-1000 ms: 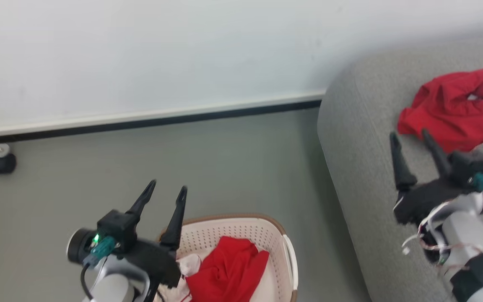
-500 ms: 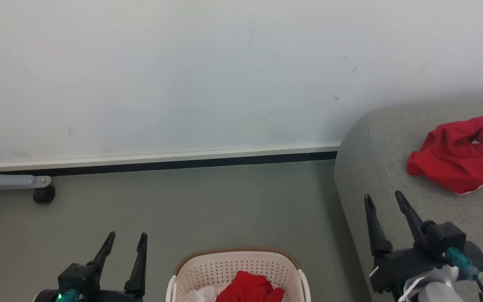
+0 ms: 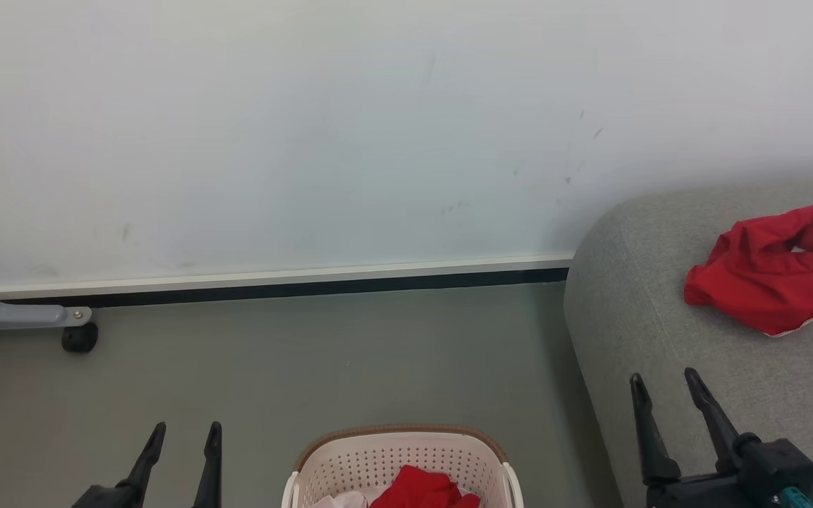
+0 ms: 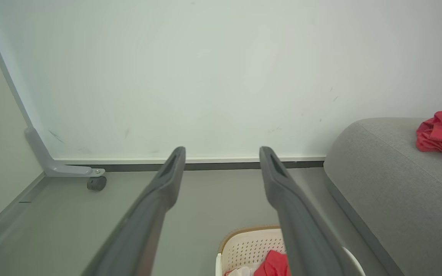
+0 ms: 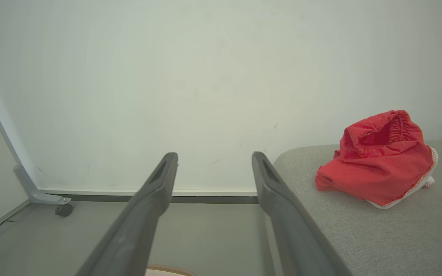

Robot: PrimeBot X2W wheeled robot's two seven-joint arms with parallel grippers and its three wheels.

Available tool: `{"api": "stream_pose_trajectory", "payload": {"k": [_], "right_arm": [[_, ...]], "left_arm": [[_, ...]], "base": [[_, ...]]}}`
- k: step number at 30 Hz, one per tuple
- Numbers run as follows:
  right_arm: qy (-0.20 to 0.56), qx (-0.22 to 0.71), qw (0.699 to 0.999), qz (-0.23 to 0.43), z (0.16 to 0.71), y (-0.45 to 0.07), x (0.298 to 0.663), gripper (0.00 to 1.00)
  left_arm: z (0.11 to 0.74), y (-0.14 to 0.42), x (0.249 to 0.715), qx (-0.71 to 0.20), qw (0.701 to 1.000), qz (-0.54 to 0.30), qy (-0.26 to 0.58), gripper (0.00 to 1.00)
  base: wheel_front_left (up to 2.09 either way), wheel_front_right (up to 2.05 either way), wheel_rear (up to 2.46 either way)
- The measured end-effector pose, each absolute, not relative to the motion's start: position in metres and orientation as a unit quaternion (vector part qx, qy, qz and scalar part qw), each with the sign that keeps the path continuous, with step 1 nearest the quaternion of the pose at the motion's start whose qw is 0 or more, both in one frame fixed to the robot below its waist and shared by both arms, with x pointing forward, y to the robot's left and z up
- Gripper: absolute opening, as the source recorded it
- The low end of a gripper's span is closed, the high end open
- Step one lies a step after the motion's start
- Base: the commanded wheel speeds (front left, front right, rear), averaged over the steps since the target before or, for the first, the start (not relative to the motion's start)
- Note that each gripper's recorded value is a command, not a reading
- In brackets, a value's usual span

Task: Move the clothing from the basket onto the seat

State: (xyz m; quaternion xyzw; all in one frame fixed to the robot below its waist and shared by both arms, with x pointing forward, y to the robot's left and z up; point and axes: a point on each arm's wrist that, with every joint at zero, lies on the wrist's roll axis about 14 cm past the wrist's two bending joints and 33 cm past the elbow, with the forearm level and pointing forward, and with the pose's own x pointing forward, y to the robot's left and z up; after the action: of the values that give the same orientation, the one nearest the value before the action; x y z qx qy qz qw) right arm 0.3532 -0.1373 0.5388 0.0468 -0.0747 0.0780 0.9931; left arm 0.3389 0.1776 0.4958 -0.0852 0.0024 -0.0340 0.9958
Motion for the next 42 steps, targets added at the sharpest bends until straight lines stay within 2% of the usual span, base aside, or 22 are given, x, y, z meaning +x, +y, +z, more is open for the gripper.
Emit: {"api": "stream_pose_trajectory", "payload": {"k": [22,42], "right_arm": [[-0.086,0.049,0.994,0.043,0.543,-0.156,0.34,1.0],[-0.078,0.049,0.996,0.019,0.537,-0.171,0.345,1.0]], "left_arm": [[0.5,0.18,0.333,-0.077,0.997,-0.026,-0.01,1.0],[0.492,0.179,0.338,-0.069,0.997,-0.025,0.003,1.0]], "base": [[0.0,0.0,0.0],[0.0,0.0,0.0]]}}
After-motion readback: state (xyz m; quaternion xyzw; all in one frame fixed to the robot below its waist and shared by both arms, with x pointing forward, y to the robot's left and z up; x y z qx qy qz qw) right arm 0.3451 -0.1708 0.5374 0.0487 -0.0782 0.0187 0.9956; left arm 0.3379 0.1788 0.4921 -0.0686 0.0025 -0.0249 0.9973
